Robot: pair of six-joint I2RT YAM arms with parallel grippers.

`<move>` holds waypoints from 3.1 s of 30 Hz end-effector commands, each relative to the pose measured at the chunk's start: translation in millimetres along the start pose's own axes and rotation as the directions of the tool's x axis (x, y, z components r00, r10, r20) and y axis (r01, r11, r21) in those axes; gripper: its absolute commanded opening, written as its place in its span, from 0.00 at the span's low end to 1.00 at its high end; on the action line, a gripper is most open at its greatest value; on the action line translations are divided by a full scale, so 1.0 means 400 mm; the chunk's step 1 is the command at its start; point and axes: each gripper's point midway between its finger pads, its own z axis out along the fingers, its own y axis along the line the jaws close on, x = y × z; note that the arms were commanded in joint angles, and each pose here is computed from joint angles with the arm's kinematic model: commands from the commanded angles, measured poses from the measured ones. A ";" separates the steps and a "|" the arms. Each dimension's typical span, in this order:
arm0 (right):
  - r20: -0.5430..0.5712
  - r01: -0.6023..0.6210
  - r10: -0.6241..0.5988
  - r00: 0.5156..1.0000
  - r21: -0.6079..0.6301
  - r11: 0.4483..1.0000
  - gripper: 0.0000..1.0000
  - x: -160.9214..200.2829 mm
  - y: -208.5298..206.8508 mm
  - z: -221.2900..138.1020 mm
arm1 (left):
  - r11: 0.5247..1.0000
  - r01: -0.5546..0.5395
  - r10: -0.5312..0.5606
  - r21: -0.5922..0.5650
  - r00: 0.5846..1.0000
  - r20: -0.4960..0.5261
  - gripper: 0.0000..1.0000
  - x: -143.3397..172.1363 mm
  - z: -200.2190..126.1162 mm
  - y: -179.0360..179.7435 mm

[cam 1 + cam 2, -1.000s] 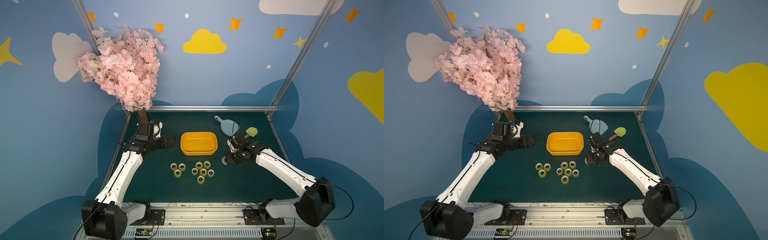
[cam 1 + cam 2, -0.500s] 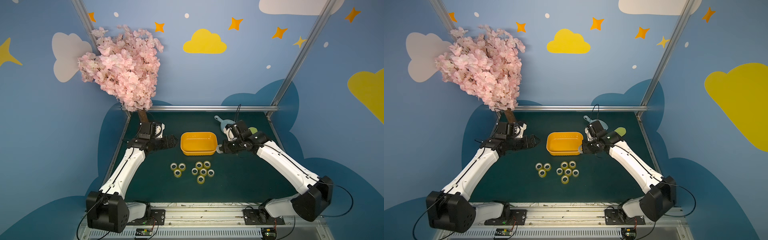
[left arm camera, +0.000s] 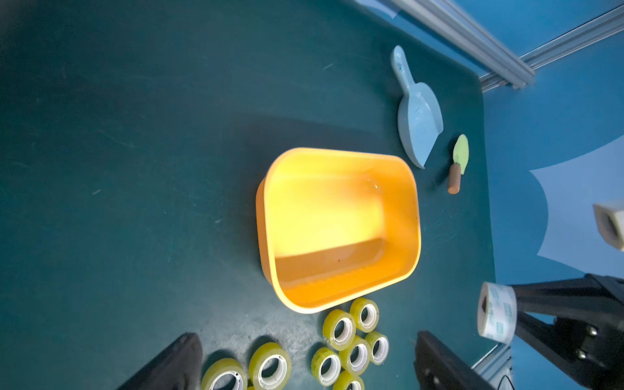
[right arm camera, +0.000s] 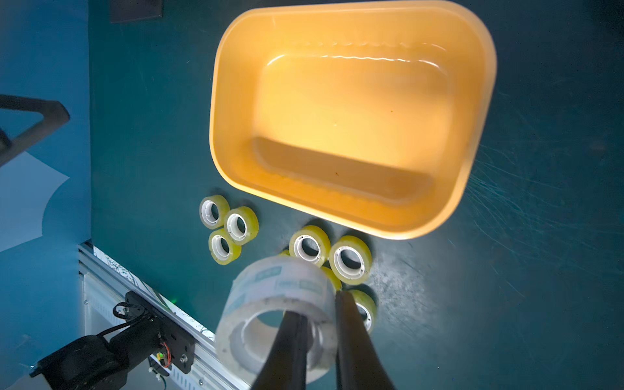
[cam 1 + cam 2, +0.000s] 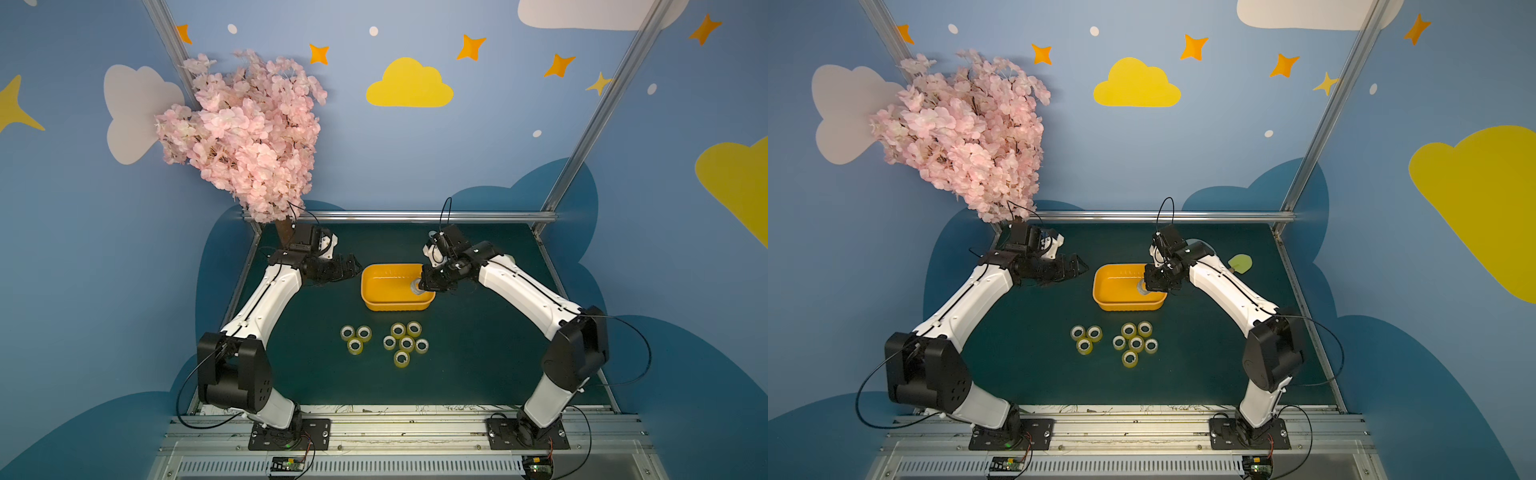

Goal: Put the transparent tape into the storage box
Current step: Place the tape in the storage box, then pick up the tape at the center of the board.

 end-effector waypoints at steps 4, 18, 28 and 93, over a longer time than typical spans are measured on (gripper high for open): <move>-0.035 -0.009 0.006 0.999 -0.087 0.996 0.00 -0.054 0.054 0.109 | 0.999 -0.026 0.026 0.020 1.000 0.007 1.00 0.012 -0.023 -0.009; -0.086 -0.010 0.001 0.996 -0.096 0.995 0.00 -0.115 0.069 0.310 | 0.997 0.045 -0.046 0.057 0.999 0.001 1.00 0.004 -0.023 0.014; -0.079 0.001 -0.007 0.997 -0.076 0.997 0.00 -0.131 0.085 0.376 | 0.995 0.084 -0.085 0.059 0.996 0.008 1.00 -0.005 -0.025 0.039; 0.004 0.085 -0.085 0.996 0.010 0.996 0.38 0.342 -0.145 0.065 | 0.996 -0.039 0.037 -0.080 0.999 -0.023 1.00 0.117 0.007 0.051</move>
